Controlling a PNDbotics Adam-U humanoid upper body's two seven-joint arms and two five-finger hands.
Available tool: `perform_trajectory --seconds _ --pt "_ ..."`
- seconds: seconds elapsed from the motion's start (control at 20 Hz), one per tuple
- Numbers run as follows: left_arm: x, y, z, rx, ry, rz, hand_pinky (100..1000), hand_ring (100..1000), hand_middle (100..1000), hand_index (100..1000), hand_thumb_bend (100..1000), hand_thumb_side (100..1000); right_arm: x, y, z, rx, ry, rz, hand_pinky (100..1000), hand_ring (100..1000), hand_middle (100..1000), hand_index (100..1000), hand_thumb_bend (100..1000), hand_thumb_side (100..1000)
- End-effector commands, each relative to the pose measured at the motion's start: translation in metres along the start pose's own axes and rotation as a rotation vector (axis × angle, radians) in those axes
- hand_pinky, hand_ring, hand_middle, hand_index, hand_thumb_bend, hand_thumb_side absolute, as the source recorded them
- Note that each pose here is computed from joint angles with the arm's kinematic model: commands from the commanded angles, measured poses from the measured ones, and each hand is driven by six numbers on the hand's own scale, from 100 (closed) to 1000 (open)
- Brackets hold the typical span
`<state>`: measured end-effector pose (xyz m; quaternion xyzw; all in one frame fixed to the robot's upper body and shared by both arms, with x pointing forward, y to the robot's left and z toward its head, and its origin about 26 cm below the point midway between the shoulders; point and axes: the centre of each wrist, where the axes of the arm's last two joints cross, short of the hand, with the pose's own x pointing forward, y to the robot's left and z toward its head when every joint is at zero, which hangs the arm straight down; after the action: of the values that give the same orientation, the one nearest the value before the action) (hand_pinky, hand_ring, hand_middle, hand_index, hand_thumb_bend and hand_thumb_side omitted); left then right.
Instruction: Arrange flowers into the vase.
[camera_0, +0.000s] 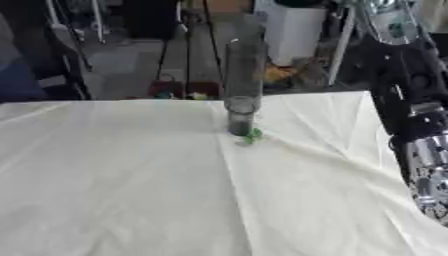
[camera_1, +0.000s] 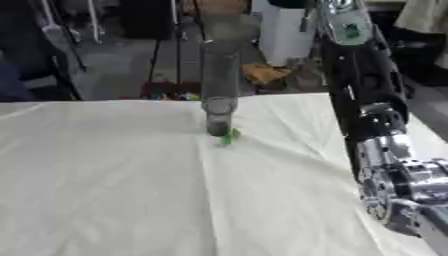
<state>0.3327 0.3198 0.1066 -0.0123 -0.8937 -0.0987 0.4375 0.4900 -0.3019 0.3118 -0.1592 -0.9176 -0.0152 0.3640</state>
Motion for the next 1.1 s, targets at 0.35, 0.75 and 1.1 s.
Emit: perform_trajectory --seconds 0.35,0.75,1.1 --pt "0.007 -0.004 -0.011 -0.017 -0.044 0.015 605 582 686 681 637 667 0.029 0.013 -0.014 -0.035 -0.116 -0.109 100 100 100 116 100 903" --pt "0.009 -0.008 -0.016 -0.023 -0.059 0.032 605 582 686 680 638 668 0.023 0.02 -0.007 -0.017 -0.11 -0.127 100 106 100 115 100 909" --pt "0.01 -0.01 -0.018 -0.025 -0.068 0.039 605 581 686 679 637 669 0.02 0.019 -0.003 -0.008 -0.109 -0.117 100 110 100 115 100 911"
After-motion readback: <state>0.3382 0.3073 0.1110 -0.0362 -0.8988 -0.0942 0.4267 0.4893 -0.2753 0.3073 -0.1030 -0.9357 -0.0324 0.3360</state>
